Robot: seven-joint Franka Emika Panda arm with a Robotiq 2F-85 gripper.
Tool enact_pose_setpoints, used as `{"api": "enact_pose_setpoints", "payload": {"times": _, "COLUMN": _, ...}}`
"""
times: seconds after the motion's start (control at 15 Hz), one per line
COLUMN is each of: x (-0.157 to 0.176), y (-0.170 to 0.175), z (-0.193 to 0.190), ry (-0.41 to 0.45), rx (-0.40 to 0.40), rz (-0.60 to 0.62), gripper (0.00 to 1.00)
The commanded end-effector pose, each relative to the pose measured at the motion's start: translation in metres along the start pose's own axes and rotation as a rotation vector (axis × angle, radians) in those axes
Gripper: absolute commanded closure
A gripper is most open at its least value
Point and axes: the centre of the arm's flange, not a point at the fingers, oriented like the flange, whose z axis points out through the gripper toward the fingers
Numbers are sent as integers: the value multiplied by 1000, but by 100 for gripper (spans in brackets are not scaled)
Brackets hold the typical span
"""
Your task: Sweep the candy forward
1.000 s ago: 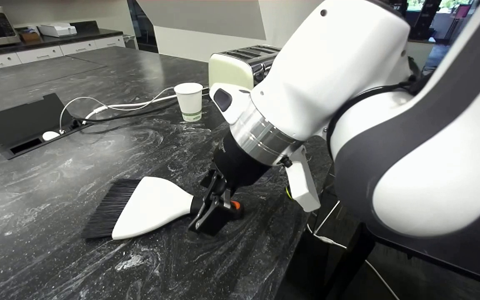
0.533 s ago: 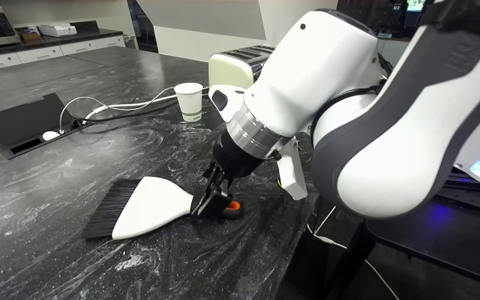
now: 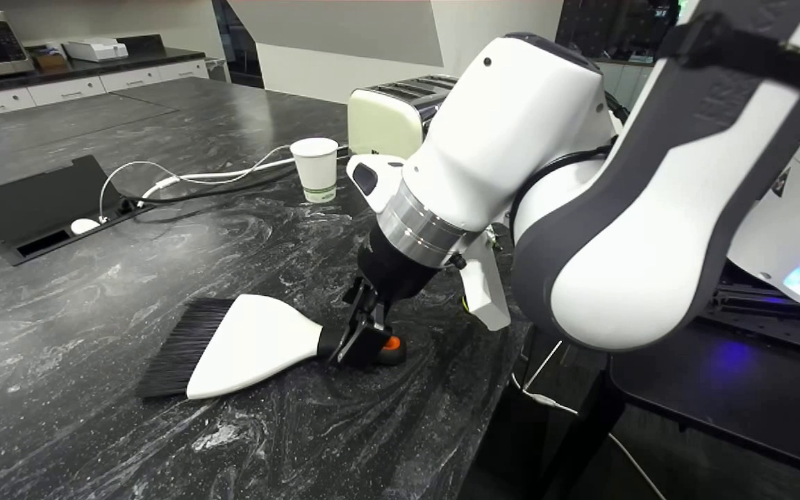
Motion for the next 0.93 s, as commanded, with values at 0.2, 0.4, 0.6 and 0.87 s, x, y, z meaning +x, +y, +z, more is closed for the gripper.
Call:
{"api": "enact_pose_setpoints", "payload": {"times": 0.2, "x": -10, "y": 4, "z": 6, "ry": -34, "rx": 41, "rz": -18, "gripper": 19}}
{"api": "enact_pose_setpoints", "payload": {"times": 0.4, "x": -13, "y": 5, "z": 8, "ry": -39, "rx": 43, "rz": -26, "gripper": 41}}
{"api": "enact_pose_setpoints", "payload": {"times": 0.6, "x": -14, "y": 5, "z": 6, "ry": -39, "rx": 46, "rz": -25, "gripper": 66}}
{"api": "enact_pose_setpoints", "payload": {"times": 0.87, "x": -13, "y": 3, "z": -1, "ry": -30, "rx": 41, "rz": -18, "gripper": 86}}
